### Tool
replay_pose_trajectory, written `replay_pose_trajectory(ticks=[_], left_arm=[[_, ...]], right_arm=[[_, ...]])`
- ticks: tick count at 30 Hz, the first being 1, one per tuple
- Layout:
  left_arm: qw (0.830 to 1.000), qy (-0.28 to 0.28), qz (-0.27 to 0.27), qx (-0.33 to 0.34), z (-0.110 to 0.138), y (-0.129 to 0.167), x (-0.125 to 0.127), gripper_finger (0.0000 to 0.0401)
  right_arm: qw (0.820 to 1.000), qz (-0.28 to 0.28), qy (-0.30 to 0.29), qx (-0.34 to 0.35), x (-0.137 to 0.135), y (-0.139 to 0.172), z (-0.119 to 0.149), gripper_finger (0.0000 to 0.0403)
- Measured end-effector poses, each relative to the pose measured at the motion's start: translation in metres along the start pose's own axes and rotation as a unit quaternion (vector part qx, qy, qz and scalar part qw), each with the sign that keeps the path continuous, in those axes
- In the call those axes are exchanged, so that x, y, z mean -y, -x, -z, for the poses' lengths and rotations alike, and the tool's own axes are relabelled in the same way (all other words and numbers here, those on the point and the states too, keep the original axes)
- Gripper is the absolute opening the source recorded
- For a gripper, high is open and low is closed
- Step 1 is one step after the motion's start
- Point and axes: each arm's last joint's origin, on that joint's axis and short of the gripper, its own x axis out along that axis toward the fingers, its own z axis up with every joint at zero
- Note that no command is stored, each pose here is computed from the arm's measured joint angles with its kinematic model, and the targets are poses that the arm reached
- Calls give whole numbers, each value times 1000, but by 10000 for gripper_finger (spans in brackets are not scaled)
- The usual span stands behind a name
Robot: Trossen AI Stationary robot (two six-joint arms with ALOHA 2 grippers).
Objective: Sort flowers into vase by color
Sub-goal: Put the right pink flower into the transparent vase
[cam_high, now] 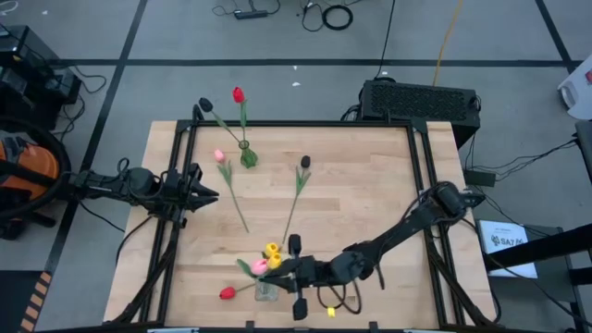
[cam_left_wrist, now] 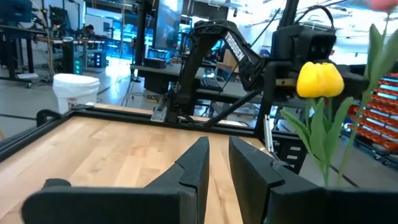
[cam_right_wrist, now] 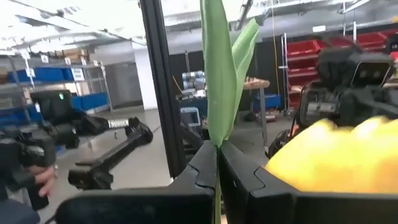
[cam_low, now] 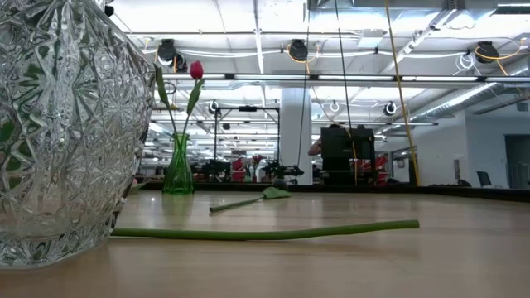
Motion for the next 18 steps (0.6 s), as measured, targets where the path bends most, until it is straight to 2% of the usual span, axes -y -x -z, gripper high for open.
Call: replay_pose_trajectory(ticks=[5, 11, 18], left_arm=[[1000, 0, 1, 0, 0, 0, 0, 68], [1000, 1, 8, 0, 0, 0, 0, 68], [1000, 1, 13, -1, 0, 0, 1, 68]], right_arm=[[1000, 1, 7, -17, -4, -10, 18, 0], [999, 3, -4, -36, -4, -10, 27, 0], [995, 15, -58, -81, -2, -9, 36, 4]])
